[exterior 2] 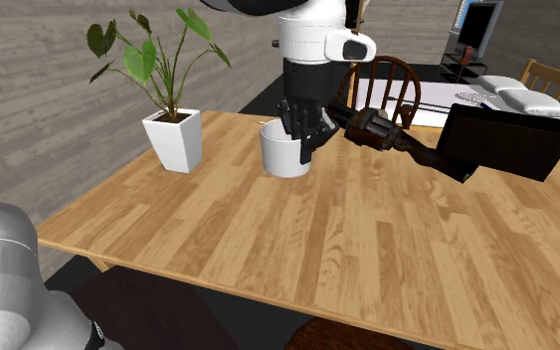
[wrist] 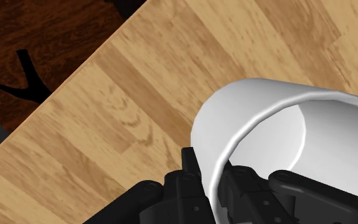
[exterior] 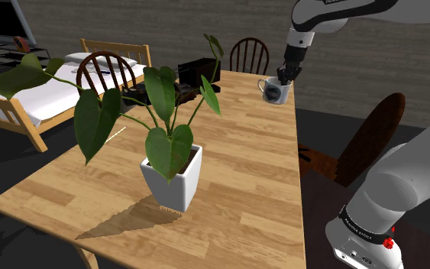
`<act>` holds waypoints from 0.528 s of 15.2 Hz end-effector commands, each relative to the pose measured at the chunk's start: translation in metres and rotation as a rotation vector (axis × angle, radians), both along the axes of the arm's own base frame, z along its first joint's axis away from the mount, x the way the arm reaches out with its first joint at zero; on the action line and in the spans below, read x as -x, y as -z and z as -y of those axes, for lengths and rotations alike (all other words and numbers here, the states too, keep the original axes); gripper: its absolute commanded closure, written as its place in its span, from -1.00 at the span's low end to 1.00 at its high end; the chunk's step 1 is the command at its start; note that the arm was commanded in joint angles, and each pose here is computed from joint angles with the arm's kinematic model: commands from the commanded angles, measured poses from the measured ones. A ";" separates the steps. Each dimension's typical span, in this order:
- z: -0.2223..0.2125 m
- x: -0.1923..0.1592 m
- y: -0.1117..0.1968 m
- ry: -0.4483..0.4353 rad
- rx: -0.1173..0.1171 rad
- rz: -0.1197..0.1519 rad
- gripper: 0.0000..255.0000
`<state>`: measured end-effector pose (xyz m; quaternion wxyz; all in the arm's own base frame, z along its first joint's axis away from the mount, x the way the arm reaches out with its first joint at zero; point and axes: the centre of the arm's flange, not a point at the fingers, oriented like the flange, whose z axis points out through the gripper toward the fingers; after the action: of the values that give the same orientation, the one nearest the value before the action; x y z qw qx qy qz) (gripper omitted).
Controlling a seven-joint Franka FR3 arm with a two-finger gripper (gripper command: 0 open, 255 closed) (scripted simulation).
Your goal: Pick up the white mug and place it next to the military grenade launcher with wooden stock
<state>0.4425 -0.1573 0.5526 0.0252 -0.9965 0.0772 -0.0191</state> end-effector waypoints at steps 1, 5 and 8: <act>0.000 0.000 -0.005 0.000 0.000 0.000 1.00; -0.041 -0.033 -0.005 0.000 0.000 0.000 1.00; -0.072 -0.057 -0.005 0.000 0.000 0.000 1.00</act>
<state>0.4904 -0.0928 0.5563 0.0249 -0.9966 0.0768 -0.0186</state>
